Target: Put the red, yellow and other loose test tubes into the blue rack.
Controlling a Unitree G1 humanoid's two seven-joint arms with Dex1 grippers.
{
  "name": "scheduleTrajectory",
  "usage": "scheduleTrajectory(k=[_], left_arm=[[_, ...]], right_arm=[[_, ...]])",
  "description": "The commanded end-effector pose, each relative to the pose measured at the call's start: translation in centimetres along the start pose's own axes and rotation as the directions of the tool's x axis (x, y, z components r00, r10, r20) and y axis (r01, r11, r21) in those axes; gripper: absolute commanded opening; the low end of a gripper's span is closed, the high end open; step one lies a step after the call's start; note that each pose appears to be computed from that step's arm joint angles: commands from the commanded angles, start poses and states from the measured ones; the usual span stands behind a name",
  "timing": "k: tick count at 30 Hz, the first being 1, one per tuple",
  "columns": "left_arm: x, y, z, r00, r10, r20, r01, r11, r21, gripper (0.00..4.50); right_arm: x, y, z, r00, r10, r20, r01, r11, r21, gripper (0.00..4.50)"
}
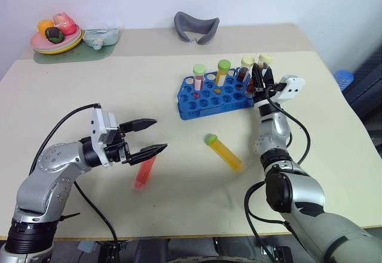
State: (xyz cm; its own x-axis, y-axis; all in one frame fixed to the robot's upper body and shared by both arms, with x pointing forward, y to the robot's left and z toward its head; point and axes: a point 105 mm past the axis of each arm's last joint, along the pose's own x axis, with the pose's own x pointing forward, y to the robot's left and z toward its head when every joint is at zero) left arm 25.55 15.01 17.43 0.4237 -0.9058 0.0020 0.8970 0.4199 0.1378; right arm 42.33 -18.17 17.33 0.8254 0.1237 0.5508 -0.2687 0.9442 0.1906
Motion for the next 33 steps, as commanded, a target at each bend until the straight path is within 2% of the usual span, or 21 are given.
scheduleTrajectory(k=[1,5,12,19,23,33], left_arm=[[-0.1,-0.3,1.0,1.000,-0.006,0.018,0.005,0.999,0.033,3.84],[-0.1,-0.3,1.0,1.000,-0.008,0.020,0.007,1.000,0.030,3.84],[0.2,-0.2,0.9,1.000,-0.015,0.025,0.014,1.000,0.027,3.84],[0.4,-0.2,0.9,0.999,-0.020,0.029,0.019,1.000,0.025,3.84],[0.3,-0.2,0.7,0.999,-0.017,0.028,0.016,1.000,0.018,3.84],[0.8,-0.4,0.4,0.999,-0.027,0.036,0.026,1.000,0.007,3.84]], right_arm=[[-0.7,-0.1,-0.8,0.999,-0.025,-0.021,0.025,1.000,0.003,2.14],[-1.0,-0.2,-0.8,0.999,-0.035,-0.011,0.035,0.999,-0.016,4.17],[-1.7,0.0,-0.7,1.000,-0.020,0.001,0.020,0.999,-0.035,4.17],[-1.7,-0.3,-1.2,0.995,0.010,-0.101,-0.016,0.998,-0.061,4.17],[-2.1,0.0,0.1,0.988,0.068,-0.142,-0.075,0.996,-0.042,4.17],[-2.2,-0.7,2.9,0.942,0.073,-0.327,-0.097,0.994,-0.058,4.17]])
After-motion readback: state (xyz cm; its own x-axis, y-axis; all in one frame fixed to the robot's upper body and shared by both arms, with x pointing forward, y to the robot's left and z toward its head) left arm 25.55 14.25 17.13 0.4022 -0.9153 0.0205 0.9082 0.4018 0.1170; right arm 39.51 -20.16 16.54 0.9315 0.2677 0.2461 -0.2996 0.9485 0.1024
